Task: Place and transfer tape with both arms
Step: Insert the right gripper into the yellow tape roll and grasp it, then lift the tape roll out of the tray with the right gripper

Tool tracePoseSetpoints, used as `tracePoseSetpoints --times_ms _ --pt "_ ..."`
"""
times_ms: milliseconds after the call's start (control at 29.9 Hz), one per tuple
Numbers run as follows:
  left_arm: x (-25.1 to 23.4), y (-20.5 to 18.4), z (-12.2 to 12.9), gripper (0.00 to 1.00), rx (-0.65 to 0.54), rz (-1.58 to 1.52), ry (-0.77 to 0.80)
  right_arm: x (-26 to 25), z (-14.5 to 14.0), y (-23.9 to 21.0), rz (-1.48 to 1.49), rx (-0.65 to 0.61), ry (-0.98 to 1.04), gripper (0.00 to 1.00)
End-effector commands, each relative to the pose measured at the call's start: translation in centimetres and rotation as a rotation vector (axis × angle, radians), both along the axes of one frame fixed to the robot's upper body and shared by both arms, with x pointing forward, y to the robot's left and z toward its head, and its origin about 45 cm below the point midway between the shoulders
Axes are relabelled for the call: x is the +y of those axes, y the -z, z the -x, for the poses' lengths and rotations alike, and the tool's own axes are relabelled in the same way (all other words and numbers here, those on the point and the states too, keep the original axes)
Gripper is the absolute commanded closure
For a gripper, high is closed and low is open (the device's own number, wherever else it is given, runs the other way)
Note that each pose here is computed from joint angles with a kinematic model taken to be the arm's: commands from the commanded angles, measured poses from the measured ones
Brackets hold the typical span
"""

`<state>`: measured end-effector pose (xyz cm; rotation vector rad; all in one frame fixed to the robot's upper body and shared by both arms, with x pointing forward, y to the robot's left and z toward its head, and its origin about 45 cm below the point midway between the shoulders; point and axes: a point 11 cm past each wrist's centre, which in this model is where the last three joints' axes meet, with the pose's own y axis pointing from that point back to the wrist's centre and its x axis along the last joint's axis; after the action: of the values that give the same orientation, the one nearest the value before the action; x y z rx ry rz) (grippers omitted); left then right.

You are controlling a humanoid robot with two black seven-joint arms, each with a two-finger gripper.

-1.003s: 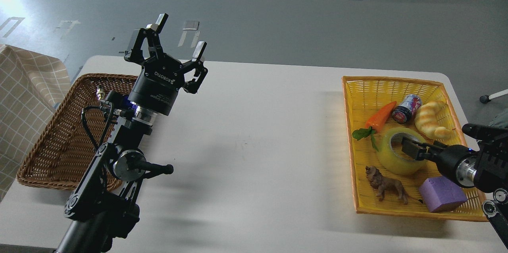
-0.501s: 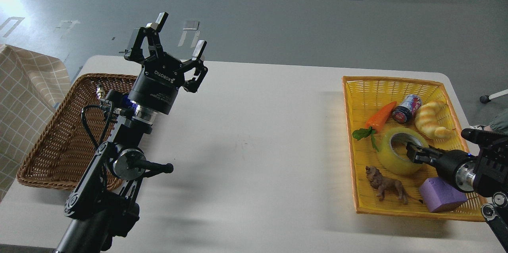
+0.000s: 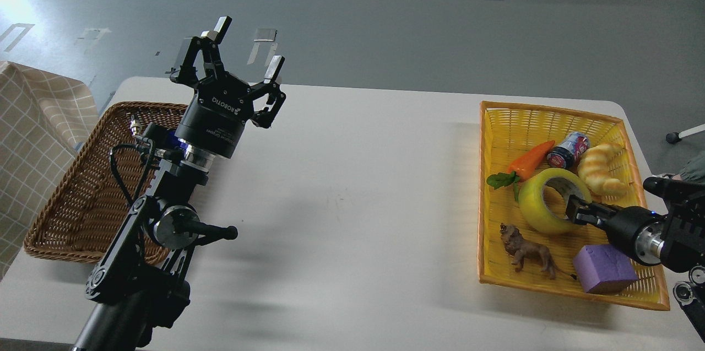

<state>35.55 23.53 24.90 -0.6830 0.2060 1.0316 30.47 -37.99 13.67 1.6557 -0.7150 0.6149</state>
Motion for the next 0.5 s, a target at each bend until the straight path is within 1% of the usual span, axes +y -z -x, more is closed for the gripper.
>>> tracePoseSetpoints --times_ms 0,134,301,468 --pt "0.0 0.1 0.0 0.02 0.002 -0.001 -0.001 -0.5 0.0 -1.0 0.022 -0.015 -0.023 1.00" --pt "0.0 0.1 0.1 0.02 0.003 0.000 -0.001 -1.6 -0.1 -2.7 0.059 -0.036 -0.050 1.00" --pt "-0.1 0.2 0.1 0.02 0.004 0.003 0.001 -1.0 -0.9 -4.7 0.022 -0.080 -0.070 1.00" --pt "-0.2 0.2 0.1 0.02 0.005 0.001 0.003 0.6 -4.4 -8.9 -0.004 -0.201 -0.114 1.00"
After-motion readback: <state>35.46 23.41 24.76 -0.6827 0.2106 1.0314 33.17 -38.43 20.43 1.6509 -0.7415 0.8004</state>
